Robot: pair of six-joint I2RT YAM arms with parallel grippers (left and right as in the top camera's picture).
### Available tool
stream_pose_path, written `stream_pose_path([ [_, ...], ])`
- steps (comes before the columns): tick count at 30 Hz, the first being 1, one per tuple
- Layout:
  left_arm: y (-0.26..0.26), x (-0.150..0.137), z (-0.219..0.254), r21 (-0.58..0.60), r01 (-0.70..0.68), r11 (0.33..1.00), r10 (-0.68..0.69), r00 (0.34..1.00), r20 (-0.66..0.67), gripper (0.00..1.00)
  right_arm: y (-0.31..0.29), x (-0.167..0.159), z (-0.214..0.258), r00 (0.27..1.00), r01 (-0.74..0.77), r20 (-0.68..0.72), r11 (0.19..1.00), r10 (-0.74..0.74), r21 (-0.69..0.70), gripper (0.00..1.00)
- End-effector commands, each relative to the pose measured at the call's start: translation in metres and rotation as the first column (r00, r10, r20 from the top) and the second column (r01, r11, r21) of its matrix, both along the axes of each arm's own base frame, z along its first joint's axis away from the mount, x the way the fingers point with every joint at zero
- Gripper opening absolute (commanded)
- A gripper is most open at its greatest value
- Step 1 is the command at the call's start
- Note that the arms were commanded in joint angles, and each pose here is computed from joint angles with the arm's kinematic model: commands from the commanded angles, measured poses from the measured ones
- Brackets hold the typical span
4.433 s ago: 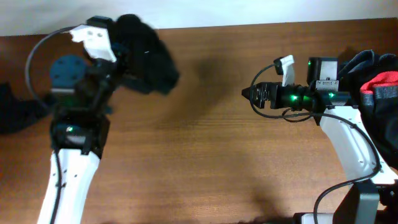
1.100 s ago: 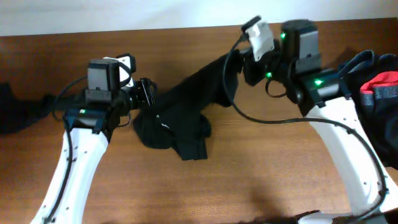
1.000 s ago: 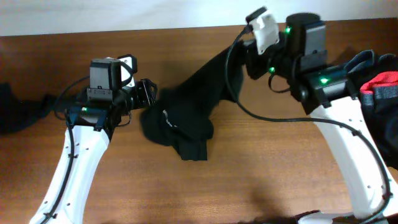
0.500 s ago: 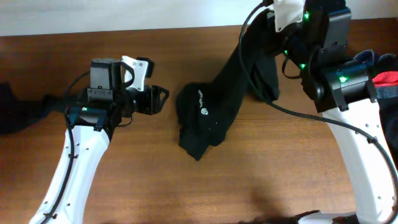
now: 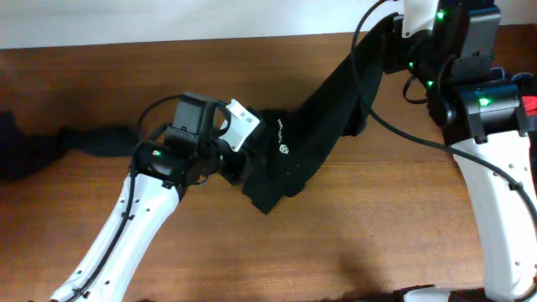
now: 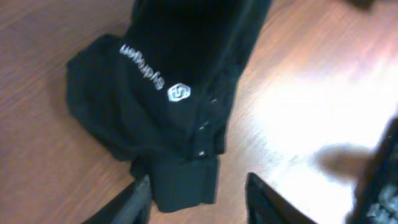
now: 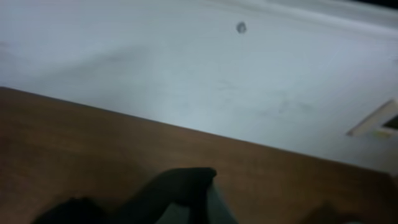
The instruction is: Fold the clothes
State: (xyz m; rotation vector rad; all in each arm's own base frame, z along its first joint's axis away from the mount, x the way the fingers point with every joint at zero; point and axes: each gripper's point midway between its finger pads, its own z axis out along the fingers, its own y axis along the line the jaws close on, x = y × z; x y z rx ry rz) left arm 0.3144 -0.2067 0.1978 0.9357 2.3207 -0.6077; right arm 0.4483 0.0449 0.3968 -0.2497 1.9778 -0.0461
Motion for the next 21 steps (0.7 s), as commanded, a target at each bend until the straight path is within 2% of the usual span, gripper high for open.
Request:
stream_pose_path([
  [1,0.019,0.02,-0.018,0.145,-0.118,0.982,0.114,0.993,0.037,0.43,-0.002,-0.011,0.031,0.997,-0.025,0.068,0.997,0.02,0.071,0.04],
  [4,0.033,0.038,-0.027,0.166,-0.249,0.954,0.246,0.968,0.039,0.41,-0.001,-0.012,0.029,0.997,-0.052,0.058,0.995,0.047,0.087,0.04],
  [11,0.027,0.067,-0.063,0.162,-0.297,0.941,0.301,0.953,-0.003,0.43,-0.001,-0.018,0.015,0.998,-0.056,-0.005,0.994,0.057,0.094,0.04],
  [16,0.032,0.107,-0.096,0.114,-0.394,0.912,0.398,0.917,-0.011,0.44,0.002,-0.023,0.007,0.996,-0.073,-0.044,0.992,0.078,0.103,0.04],
  [21,0.036,0.143,-0.1,0.0,-0.455,0.891,0.455,0.891,0.012,0.66,0.002,-0.026,-0.001,0.994,-0.069,-0.078,0.992,0.078,0.104,0.04],
])
